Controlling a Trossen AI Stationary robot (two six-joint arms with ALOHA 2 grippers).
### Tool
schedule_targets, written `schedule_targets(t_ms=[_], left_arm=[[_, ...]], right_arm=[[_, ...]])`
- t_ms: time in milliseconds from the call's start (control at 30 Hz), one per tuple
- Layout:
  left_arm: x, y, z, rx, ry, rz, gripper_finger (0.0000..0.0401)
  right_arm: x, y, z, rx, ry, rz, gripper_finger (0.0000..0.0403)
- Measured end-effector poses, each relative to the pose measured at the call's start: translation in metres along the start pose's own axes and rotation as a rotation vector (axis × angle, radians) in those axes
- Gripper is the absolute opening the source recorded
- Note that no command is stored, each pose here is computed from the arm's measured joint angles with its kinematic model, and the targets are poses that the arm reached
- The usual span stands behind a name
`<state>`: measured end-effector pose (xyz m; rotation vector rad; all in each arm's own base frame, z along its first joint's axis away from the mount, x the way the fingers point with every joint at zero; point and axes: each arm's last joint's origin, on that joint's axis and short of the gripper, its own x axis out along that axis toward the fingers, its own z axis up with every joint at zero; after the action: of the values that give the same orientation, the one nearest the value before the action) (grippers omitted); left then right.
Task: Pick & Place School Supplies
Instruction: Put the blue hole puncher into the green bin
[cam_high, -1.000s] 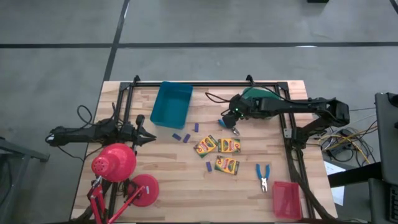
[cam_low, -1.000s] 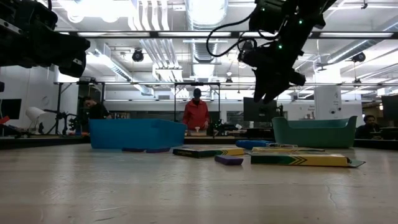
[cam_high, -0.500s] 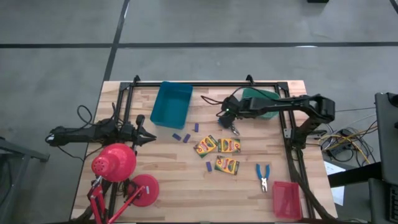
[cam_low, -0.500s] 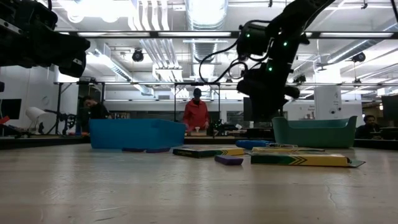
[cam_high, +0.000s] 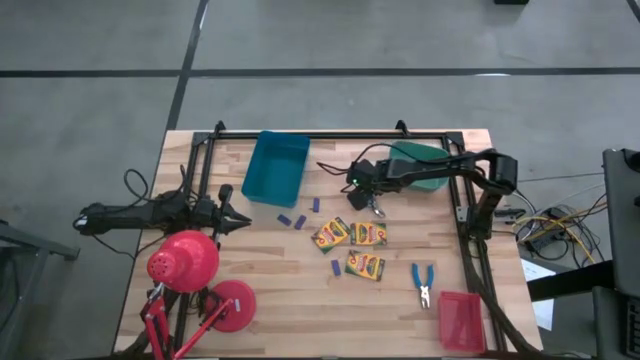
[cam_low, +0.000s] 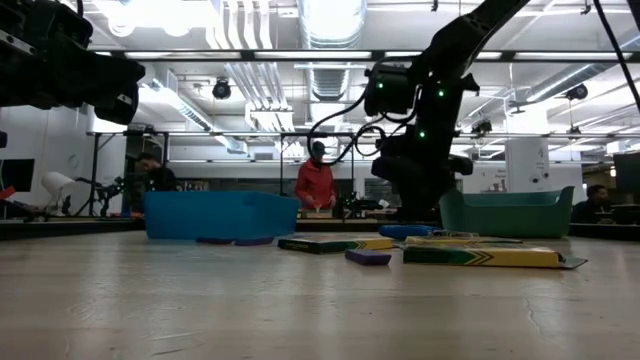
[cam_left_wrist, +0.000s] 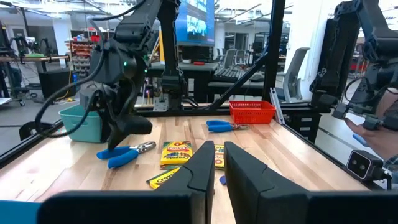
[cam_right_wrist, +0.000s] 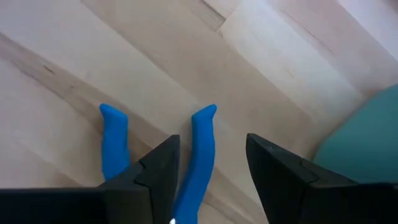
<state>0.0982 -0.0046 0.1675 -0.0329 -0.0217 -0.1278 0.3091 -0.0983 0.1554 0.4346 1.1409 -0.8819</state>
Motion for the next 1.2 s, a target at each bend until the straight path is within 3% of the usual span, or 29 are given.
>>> schedule_targets(t_ms=[500,1200], left_arm=[[0.0,0.0,0.0,0.0,0.0,-0.001,0.0042],[0.0,0.0,0.0,0.0,0.0,-0.001,0.0042]], right_arm=[[0.012,-0.001,-0.013,-0.001,0.086,0.042,0.0159],[0.023,-0.001,-0.019,0.05,0.106,0.045,0.0063]])
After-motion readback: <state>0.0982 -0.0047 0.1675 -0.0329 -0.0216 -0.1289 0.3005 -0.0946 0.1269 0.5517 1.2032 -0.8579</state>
